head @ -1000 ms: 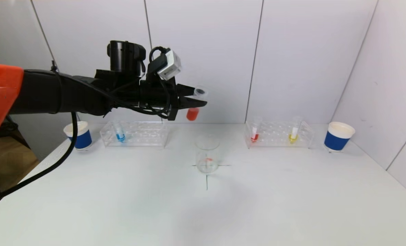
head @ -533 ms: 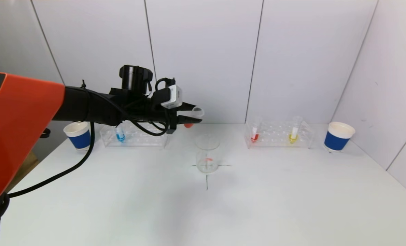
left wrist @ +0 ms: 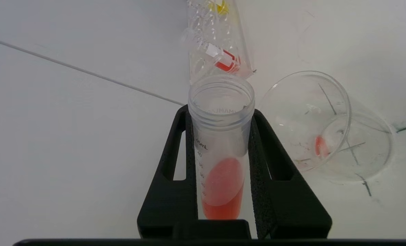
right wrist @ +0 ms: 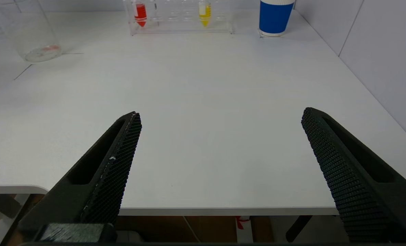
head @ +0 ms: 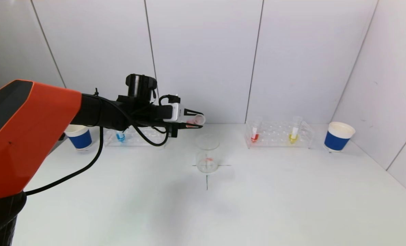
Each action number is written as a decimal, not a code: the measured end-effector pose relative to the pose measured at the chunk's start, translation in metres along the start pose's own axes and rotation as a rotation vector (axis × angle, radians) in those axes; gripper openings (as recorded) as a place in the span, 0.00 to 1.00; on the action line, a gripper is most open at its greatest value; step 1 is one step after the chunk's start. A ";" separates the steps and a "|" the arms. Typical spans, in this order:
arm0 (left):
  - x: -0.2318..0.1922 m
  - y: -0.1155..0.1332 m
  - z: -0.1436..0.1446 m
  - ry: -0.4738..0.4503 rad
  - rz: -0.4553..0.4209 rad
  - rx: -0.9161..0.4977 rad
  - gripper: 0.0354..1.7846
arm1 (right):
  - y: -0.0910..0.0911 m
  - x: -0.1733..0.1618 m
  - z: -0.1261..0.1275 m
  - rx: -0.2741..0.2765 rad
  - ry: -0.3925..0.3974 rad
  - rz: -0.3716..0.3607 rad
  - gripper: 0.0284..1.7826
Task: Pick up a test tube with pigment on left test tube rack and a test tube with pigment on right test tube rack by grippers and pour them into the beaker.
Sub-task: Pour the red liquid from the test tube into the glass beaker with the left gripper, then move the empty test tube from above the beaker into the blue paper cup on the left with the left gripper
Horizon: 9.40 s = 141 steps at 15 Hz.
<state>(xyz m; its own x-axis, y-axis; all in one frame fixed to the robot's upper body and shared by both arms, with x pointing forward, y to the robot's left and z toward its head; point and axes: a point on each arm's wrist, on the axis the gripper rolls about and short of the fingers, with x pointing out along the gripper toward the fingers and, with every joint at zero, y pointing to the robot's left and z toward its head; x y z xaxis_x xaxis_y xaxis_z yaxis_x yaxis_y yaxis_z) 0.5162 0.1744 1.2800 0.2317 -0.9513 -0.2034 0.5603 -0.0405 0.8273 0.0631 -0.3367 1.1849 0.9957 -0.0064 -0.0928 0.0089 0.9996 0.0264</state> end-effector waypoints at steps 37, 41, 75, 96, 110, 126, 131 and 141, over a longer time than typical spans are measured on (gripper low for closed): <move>0.027 -0.025 -0.041 0.151 0.082 0.729 0.24 | 0.000 0.000 0.000 0.000 0.001 0.000 0.96; 0.027 -0.021 -0.039 0.153 0.090 0.767 0.24 | 0.000 0.000 0.000 0.000 0.000 0.000 0.96; -0.043 0.069 0.016 0.616 0.590 0.053 0.24 | 0.000 0.000 0.000 0.000 0.000 -0.001 0.96; -0.223 0.097 0.095 0.771 1.311 -0.833 0.24 | 0.000 0.000 0.000 0.000 0.000 0.000 0.96; -0.253 0.044 -0.034 0.814 1.486 -0.908 0.24 | 0.000 0.000 0.000 0.000 0.001 0.000 0.96; -0.250 -0.024 -0.113 0.892 1.484 -0.966 0.24 | 0.000 0.000 0.000 0.000 0.001 -0.001 0.96; -0.247 -0.039 -0.116 0.901 1.478 -0.977 0.24 | 0.000 0.000 0.000 0.000 0.000 0.000 0.96; -0.247 -0.045 -0.117 0.914 1.472 -0.993 0.24 | 0.000 0.000 0.000 0.000 0.000 0.000 0.96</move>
<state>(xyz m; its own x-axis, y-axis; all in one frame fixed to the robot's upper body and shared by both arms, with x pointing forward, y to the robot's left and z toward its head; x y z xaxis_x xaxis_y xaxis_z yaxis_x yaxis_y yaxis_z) 0.5266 0.4465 1.2319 0.9243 0.3327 -0.1872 -0.3151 0.9417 0.1179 0.0631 -0.3367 1.1848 0.9956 -0.0068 -0.0933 0.0093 0.9996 0.0264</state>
